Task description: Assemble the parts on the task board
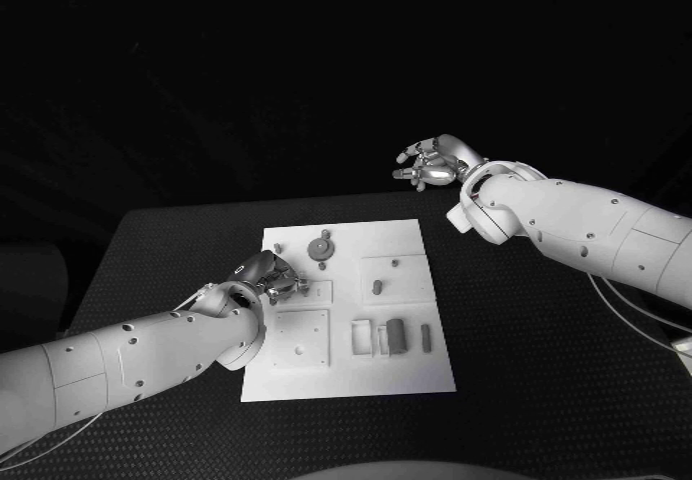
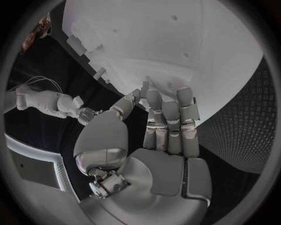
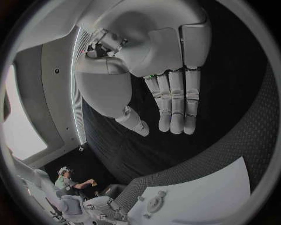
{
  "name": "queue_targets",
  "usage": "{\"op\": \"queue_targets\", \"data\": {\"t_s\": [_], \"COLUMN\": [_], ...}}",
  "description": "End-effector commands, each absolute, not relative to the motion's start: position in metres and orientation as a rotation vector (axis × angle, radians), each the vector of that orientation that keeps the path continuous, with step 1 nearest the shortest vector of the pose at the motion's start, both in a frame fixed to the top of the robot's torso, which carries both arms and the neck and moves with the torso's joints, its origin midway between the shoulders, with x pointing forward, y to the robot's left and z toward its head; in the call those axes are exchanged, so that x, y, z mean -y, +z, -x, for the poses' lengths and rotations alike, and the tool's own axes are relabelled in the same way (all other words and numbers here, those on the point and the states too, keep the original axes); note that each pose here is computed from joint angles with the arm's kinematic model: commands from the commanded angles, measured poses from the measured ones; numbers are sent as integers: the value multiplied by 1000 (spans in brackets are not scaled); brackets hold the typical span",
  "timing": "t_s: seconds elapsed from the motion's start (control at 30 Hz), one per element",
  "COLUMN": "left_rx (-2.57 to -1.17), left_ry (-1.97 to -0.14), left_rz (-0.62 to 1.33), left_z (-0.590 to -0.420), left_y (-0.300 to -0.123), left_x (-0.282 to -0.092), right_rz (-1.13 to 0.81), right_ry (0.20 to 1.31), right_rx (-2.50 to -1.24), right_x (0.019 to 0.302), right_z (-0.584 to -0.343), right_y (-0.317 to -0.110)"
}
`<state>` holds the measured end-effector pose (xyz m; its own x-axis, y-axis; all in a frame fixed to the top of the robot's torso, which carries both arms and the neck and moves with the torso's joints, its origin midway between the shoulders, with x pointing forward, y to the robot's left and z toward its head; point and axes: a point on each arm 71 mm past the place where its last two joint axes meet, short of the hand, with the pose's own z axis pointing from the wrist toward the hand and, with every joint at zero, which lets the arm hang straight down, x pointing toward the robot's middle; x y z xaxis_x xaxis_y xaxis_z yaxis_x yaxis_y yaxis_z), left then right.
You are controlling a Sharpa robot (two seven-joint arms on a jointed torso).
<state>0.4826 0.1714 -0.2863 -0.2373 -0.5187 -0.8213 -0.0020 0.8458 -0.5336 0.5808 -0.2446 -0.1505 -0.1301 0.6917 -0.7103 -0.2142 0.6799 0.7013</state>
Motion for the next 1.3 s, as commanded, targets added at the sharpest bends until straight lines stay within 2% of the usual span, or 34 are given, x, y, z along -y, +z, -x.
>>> {"op": "queue_targets", "data": {"t_s": [0.03, 0.97, 1.3], "left_rx": [-1772, -1891, -1845], "left_ry": [-501, -454, -459], "left_rz": [342, 213, 234], "left_z": [-482, -477, -479], "left_y": [-286, -293, -290], "left_x": [-168, -160, -163], "right_rz": [-407, -411, -412], "right_ry": [825, 823, 825], "right_rx": [-1517, -1519, -1520], "right_x": [243, 245, 245], "right_z": [-581, -580, -580], "right_y": [-151, -152, -153]}}
